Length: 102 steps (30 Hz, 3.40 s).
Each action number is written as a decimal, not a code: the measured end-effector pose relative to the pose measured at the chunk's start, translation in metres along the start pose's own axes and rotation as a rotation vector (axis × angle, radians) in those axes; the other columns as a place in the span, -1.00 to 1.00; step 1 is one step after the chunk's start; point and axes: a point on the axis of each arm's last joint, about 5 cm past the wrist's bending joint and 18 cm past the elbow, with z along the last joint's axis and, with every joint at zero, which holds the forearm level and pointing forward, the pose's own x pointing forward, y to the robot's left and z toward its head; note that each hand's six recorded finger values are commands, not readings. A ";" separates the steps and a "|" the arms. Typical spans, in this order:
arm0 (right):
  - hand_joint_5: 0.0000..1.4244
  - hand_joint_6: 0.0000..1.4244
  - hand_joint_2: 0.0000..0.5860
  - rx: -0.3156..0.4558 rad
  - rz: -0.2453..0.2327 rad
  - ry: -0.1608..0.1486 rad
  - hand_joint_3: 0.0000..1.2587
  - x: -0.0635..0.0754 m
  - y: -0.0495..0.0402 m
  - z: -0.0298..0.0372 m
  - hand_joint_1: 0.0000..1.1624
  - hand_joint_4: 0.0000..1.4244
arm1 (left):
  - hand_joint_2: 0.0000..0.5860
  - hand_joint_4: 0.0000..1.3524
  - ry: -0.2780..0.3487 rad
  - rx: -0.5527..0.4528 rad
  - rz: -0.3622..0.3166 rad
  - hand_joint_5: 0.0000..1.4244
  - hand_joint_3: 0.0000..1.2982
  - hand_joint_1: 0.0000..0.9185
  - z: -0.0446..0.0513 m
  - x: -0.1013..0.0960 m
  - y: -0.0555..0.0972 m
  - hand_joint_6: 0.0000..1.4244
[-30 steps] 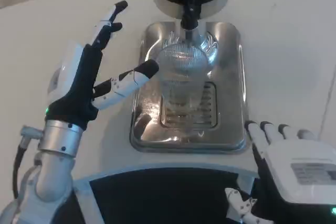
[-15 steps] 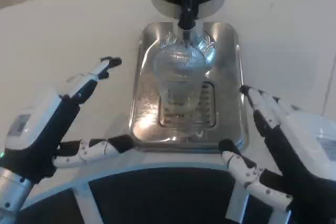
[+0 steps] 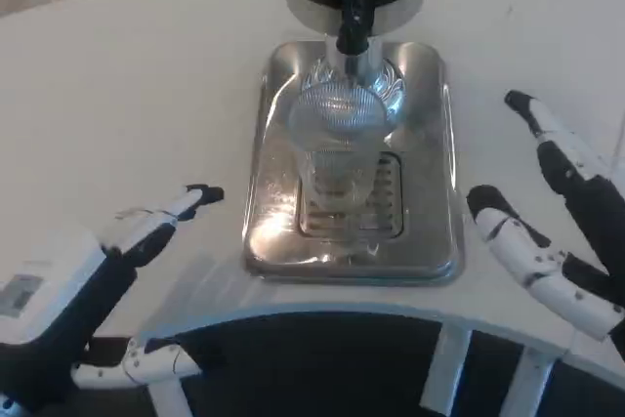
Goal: Grasp the cup under the faucet to collect the drink, then remove the cup.
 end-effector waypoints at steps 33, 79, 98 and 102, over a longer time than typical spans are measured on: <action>-1.00 -0.98 0.74 0.434 0.060 -0.098 -1.00 0.050 -0.0379 0.0072 -0.87 -1.00 | -0.81 -0.84 -0.022 0.011 -0.087 -0.72 -0.74 -0.77 0.0198 -0.020 0.002 -0.71; -1.00 -0.98 0.72 0.469 0.286 -0.241 -1.00 0.107 -0.0169 0.0410 -0.99 -1.00 | -0.80 -0.84 0.039 0.024 -0.069 -0.72 -0.73 -0.77 0.0194 -0.035 0.010 -0.71; -1.00 -1.00 0.63 0.266 0.336 -0.267 -1.00 0.117 -0.0178 0.0556 -1.00 -1.00 | -0.80 -0.84 0.067 0.021 -0.052 -0.72 -0.73 -0.77 0.0167 -0.039 0.013 -0.71; -1.00 -1.00 0.61 0.221 0.336 -0.273 -1.00 0.117 -0.0168 0.0584 -1.00 -1.00 | -0.80 -0.84 0.074 0.019 -0.056 -0.72 -0.73 -0.77 0.0157 -0.040 0.013 -0.71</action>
